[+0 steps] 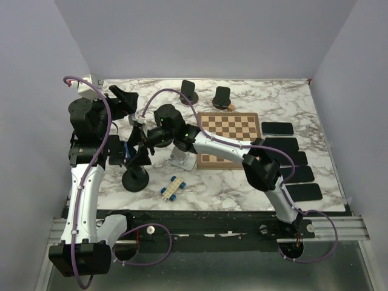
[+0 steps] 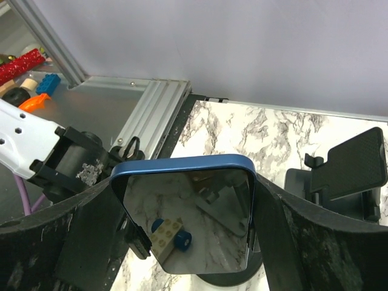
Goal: Remove the phone from the phone stand
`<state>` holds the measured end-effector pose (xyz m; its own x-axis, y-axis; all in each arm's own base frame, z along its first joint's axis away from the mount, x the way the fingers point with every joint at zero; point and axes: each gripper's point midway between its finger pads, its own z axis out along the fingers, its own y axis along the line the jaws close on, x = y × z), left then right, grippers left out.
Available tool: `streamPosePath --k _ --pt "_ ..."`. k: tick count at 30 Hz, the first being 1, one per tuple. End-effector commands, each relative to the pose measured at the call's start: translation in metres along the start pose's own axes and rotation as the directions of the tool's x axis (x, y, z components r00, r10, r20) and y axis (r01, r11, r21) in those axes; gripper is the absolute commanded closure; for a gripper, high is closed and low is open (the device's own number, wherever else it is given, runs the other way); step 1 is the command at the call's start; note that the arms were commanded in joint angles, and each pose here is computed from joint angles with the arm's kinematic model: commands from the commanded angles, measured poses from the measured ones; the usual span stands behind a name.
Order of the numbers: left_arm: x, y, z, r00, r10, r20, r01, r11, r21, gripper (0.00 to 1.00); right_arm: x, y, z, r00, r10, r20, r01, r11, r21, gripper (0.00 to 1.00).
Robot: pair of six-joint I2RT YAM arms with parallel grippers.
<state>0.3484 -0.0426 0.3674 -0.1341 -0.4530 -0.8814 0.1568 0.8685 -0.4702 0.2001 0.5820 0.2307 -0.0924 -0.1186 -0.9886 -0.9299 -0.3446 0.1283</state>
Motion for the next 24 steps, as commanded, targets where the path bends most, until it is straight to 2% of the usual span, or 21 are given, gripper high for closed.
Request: streamPosePath --k 1,9,16,17,20,23,24 --pt "-0.004 -0.005 -0.005 1.000 0.005 0.014 -0.006 1.000 0.026 0.09 0.001 0.004 0.006 1.000 0.009 -0.007 -0.010 1.000 -0.026 0.12" --pt "-0.003 -0.005 -0.004 1.000 0.004 0.013 -0.005 1.000 0.029 0.09 -0.002 0.003 0.003 1.000 0.028 -0.003 -0.028 1.000 0.001 0.15" --pt "-0.003 -0.005 -0.004 1.000 0.002 0.017 -0.003 1.000 0.026 0.09 -0.018 0.000 -0.002 0.998 0.055 0.044 -0.058 0.996 0.073 0.55" --pt "-0.003 -0.004 -0.004 1.000 -0.001 0.019 0.000 1.000 0.023 0.09 -0.019 -0.002 -0.004 0.997 0.057 0.058 -0.062 0.993 0.099 0.58" --pt "-0.004 -0.002 -0.006 0.999 -0.001 0.038 0.001 1.000 0.017 0.09 -0.025 -0.015 -0.011 0.991 0.069 0.115 -0.092 0.974 0.209 0.83" --pt "-0.006 0.002 -0.006 0.999 0.014 0.052 -0.014 1.000 -0.005 0.09 -0.031 -0.031 -0.019 0.980 0.087 0.181 -0.143 0.936 0.323 0.97" --pt "-0.007 0.003 -0.007 0.999 0.023 0.047 -0.023 1.000 -0.017 0.09 -0.032 -0.036 -0.021 0.976 0.097 0.193 -0.162 0.920 0.356 0.99"
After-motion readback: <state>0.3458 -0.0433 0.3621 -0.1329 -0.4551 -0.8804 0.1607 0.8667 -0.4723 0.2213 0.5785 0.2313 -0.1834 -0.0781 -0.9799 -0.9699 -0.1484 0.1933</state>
